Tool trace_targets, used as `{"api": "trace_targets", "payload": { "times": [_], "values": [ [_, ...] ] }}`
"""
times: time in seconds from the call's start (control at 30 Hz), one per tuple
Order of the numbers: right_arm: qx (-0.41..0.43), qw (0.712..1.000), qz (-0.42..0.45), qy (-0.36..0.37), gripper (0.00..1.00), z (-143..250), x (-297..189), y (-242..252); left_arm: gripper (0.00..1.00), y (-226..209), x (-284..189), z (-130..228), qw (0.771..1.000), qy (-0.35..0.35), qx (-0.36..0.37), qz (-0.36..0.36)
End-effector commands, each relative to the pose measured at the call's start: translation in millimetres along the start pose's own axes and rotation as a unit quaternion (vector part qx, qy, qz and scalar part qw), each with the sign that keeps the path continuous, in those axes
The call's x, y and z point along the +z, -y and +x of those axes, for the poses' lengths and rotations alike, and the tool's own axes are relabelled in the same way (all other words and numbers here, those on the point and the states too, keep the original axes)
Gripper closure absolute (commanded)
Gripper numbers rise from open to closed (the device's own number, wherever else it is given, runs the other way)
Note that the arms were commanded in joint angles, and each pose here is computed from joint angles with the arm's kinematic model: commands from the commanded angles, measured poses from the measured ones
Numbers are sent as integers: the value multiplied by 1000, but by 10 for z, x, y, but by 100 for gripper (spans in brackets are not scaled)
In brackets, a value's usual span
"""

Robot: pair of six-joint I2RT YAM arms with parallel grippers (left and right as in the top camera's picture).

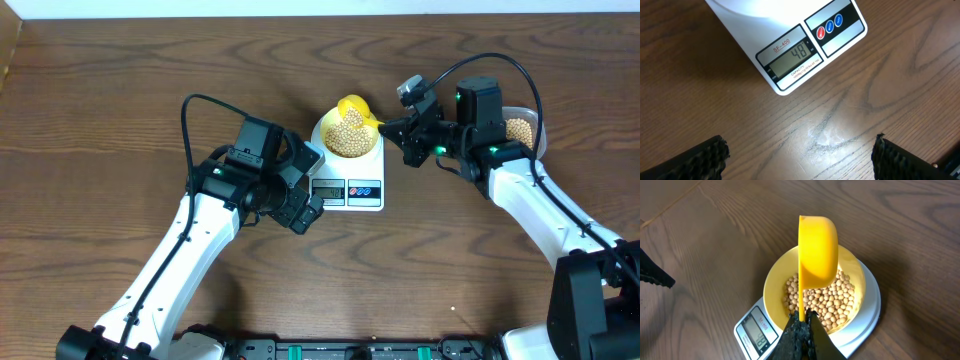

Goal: Scoop item into bowl and weigh 50g on scale

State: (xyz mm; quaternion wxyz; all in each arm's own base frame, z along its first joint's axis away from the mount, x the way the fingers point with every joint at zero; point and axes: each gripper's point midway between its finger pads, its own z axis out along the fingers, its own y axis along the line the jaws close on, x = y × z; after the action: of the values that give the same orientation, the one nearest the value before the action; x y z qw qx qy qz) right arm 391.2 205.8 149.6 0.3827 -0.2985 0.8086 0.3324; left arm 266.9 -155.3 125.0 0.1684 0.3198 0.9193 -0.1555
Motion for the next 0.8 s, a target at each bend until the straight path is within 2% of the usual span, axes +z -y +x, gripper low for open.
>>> {"api": "trace_targets", "payload": {
  "times": [0.0, 0.3, 0.5, 0.77],
  "values": [
    [-11, 1000, 1, 12, 99, -108, -52, -39, 6, 0, -1, 15, 1000, -2, 9, -2],
    [-41, 999, 13, 5, 99, -88, -19, -37, 6, 0, -1, 15, 1000, -2, 9, -2],
    [-1, 1000, 19, 9, 99, -103, -24, -13, 6, 0, -1, 15, 1000, -2, 9, -2],
    [-1, 1000, 6, 10, 99, -109, -24, -54, 6, 0, -1, 15, 1000, -2, 9, -2]
  ]
}}
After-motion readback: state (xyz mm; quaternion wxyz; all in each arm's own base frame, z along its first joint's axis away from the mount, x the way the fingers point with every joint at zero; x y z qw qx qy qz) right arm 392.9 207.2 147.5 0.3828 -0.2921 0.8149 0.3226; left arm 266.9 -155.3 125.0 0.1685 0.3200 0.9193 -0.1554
